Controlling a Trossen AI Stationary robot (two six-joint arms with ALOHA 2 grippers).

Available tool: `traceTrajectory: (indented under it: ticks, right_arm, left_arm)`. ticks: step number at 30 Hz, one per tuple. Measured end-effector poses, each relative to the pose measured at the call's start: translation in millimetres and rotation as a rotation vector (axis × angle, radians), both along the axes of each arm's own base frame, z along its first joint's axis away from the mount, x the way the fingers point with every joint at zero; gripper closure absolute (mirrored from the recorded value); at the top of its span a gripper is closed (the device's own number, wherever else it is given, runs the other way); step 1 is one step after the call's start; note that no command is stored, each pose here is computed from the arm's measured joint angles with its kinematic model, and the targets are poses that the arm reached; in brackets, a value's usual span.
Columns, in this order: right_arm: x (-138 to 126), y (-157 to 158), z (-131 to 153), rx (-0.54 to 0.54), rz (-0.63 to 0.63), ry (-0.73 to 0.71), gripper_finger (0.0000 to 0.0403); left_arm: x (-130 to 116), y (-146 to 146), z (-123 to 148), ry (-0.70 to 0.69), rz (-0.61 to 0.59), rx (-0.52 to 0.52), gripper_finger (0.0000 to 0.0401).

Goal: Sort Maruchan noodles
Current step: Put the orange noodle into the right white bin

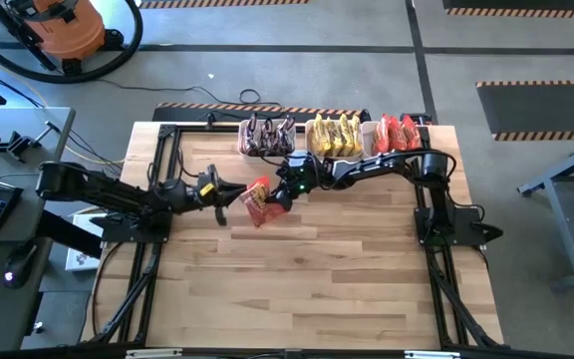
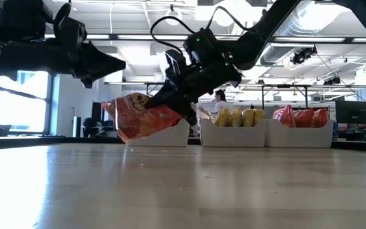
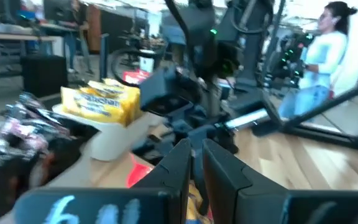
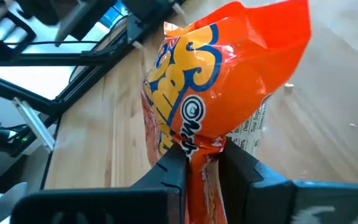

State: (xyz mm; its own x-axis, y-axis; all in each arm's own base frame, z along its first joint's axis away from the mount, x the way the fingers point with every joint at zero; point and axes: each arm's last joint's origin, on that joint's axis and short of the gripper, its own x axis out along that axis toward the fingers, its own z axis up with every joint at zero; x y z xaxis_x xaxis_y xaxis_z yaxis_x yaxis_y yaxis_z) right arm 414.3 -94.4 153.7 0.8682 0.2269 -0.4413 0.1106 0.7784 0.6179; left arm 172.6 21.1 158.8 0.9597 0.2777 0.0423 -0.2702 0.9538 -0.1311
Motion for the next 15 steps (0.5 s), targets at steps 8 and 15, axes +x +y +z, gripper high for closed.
traceTrajectory:
  ticks: [8,15]
  right_arm:
    - [-10.3,-5.3,26.9,-0.029,-0.062,0.005,0.0377]
    - [-34.5,-7.3,75.1,-0.103,-0.131,0.010,0.0377]
  left_arm:
    - [-3.3,16.6,4.2,-0.039,0.072,0.007,0.0366]
    - [-3.4,18.0,1.3,-0.011,0.073,-0.002,0.0366]
